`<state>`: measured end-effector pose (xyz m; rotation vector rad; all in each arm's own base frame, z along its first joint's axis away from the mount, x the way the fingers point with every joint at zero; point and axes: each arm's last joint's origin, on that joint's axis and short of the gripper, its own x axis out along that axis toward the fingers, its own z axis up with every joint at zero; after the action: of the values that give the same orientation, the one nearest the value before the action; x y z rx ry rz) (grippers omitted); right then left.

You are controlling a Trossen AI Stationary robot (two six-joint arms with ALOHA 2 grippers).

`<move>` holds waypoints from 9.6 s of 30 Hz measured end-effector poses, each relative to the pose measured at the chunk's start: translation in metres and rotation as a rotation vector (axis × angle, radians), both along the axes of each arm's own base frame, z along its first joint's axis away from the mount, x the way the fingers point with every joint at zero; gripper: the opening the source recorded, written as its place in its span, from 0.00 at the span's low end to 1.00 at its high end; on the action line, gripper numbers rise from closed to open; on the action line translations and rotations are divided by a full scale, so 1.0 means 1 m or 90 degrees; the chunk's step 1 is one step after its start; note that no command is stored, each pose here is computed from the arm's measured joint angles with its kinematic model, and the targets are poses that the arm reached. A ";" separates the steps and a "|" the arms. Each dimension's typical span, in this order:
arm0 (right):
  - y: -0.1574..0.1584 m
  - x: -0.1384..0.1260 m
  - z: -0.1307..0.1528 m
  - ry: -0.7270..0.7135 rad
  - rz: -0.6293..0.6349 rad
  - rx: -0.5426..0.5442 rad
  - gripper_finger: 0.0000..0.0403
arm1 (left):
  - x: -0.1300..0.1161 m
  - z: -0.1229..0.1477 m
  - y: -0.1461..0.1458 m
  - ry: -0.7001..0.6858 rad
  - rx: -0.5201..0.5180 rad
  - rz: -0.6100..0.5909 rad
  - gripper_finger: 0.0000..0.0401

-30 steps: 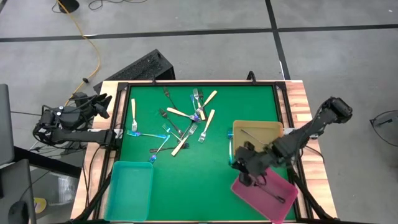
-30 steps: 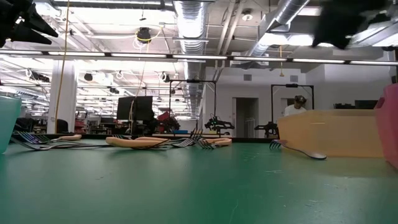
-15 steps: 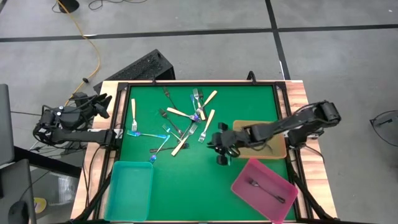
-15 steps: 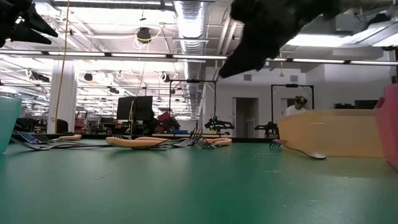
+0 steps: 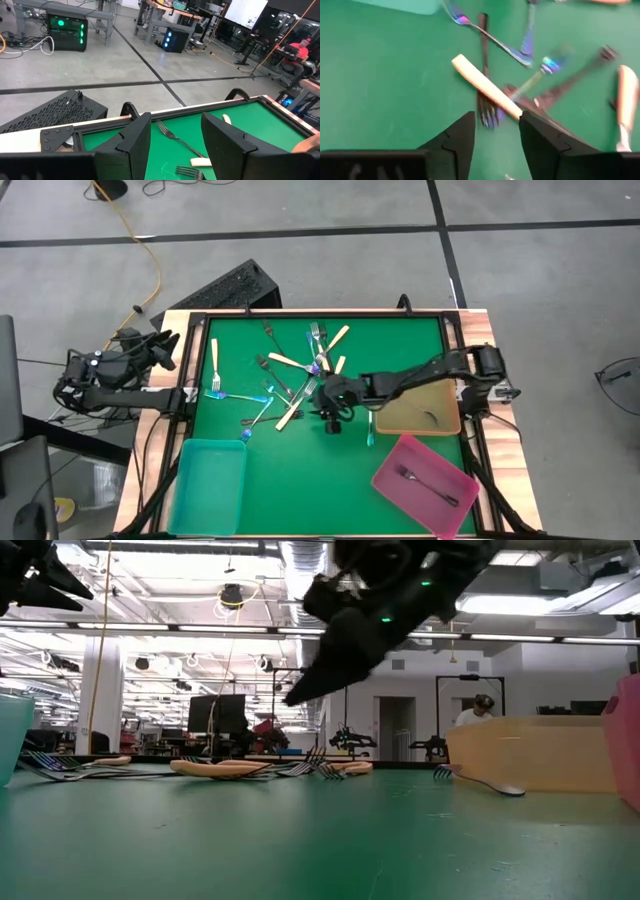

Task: Sort silverware by color (type)
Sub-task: Put the yellow fork into the blue bin

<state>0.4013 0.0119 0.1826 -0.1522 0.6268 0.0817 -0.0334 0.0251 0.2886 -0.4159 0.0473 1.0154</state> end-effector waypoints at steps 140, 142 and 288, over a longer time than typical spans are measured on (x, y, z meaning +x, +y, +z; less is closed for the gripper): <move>-0.052 0.026 -0.010 0.494 0.229 -0.175 0.40 | 0.000 -0.003 -0.001 -0.013 -0.034 -0.024 0.39; -0.054 0.028 -0.015 0.474 0.236 -0.188 0.40 | 0.000 -0.003 -0.001 -0.013 -0.034 -0.024 0.39; 0.087 0.197 -0.029 -0.391 0.405 -0.030 0.19 | 0.000 -0.003 -0.001 -0.011 -0.033 -0.025 0.39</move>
<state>0.5984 0.0993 0.1535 -0.4012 -0.0523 0.6110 -0.0338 0.0241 0.2858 -0.4700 0.0661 0.9730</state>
